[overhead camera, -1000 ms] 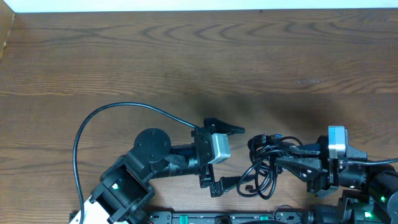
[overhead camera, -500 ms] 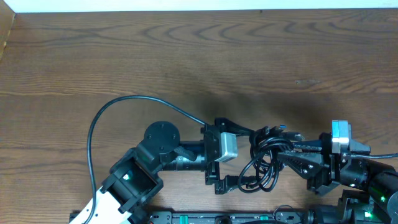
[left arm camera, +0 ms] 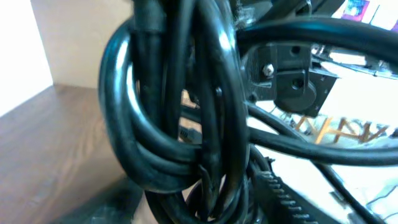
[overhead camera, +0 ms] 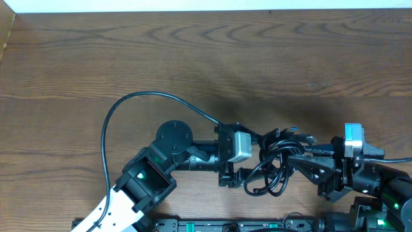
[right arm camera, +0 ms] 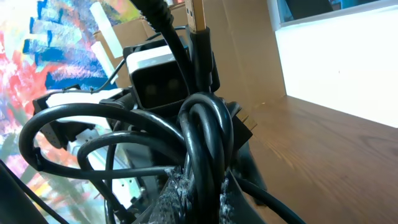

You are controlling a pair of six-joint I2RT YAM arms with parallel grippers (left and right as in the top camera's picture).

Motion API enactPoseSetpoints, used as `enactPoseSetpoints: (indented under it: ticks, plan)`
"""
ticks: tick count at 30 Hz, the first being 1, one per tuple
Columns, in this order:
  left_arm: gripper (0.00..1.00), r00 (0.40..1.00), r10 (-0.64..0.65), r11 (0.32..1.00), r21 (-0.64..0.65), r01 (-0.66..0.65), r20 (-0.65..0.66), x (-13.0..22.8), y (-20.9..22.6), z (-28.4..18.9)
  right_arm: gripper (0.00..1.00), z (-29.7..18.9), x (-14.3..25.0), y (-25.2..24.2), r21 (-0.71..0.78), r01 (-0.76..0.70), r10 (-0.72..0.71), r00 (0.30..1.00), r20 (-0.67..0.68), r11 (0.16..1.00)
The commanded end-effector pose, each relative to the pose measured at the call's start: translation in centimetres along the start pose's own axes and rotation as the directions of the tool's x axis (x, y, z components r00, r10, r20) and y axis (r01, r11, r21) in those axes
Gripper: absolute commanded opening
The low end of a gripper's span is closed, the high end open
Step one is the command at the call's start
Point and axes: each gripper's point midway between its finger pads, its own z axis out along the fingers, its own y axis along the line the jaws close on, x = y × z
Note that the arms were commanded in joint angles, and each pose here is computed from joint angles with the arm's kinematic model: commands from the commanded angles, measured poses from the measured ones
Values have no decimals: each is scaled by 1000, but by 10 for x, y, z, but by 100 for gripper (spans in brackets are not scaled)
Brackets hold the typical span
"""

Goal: Untangle cables

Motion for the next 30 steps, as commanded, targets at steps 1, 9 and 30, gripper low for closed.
enactPoseSetpoints:
  ticks: [1,9,30]
  plan:
    - [32,1000,14,1000,23,-15,12,-7,-4,1,1,0,-10,4,11,13,-13,1000,28,1000]
    - [8,1000,21,1000,22,-21,18,-9,-4,0,1,0,-9,4,8,13,-13,1000,24,1000]
    - [7,994,76,992,-106,-68,75,-35,-6,-49,77,0,-2,9,-20,89,-89,996,-11,996]
